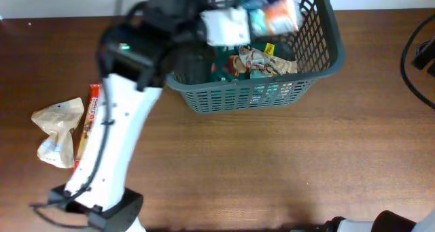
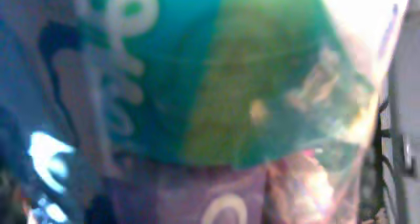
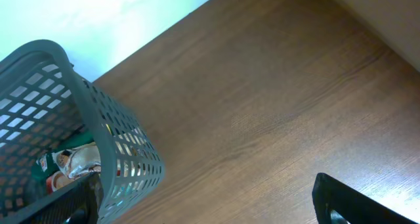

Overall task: Pack container
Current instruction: 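Carry the tissue packs with the left gripper into the basket and release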

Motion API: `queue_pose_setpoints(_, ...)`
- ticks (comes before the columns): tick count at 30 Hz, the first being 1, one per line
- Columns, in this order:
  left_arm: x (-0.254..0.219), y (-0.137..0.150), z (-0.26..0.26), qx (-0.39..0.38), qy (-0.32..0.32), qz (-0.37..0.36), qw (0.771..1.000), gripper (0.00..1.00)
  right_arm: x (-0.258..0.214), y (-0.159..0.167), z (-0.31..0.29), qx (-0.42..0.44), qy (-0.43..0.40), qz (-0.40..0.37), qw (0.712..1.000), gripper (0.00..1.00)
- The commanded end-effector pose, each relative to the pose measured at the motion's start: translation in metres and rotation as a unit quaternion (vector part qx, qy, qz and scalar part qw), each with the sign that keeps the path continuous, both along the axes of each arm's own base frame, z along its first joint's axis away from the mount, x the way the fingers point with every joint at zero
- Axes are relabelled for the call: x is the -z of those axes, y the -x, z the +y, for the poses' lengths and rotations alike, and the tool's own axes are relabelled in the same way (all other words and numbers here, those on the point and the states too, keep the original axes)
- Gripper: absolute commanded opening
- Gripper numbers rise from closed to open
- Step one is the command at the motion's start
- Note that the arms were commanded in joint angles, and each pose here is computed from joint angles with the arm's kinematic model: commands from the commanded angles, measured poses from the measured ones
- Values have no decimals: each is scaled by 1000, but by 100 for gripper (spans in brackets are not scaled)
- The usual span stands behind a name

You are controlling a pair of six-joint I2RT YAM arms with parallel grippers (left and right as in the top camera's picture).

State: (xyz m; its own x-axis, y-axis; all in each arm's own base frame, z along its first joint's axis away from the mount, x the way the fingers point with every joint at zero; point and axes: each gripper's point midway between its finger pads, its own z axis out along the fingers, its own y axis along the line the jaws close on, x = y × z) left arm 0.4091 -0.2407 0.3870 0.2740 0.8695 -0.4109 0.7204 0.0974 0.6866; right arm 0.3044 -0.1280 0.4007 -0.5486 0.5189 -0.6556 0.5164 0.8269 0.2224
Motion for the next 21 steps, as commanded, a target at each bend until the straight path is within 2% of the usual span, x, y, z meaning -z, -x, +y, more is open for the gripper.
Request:
queue_pose_setpoints(1,37,-21,-23,65,-63,-12,996,2,-1,0,-3,7,0,-2,1000,99)
queue_pose_setpoints(6,100,-56,-38,52,-81,33,995,3,-1,0,-3,7,0,-2,1000,99)
queue_pose_setpoints(9,134,-75,-44,26,-80,59,995,13,-1,0,-3,7,0,-2,1000,99)
queue_pose_setpoints(11,149,-83,-48,12,-72,72,995,24,-1,0,-3,7,0,-2,1000,99)
queue_pose_setpoints(13,152,-88,-51,-2,-57,77,995,30,-1,0,-3,7,0,-2,1000,99)
queue_pose_setpoints(17,138,-94,-52,-28,-38,62,997,46,-1,0,-3,7,0,-2,1000,99)
queue_pose_setpoints(19,122,-100,-43,-75,-24,50,996,54,-1,0,-3,7,0,-2,1000,99)
queue_pose_setpoints(21,103,-102,-34,-123,1,46,991,77,-1,0,-3,7,0,-2,1000,99)
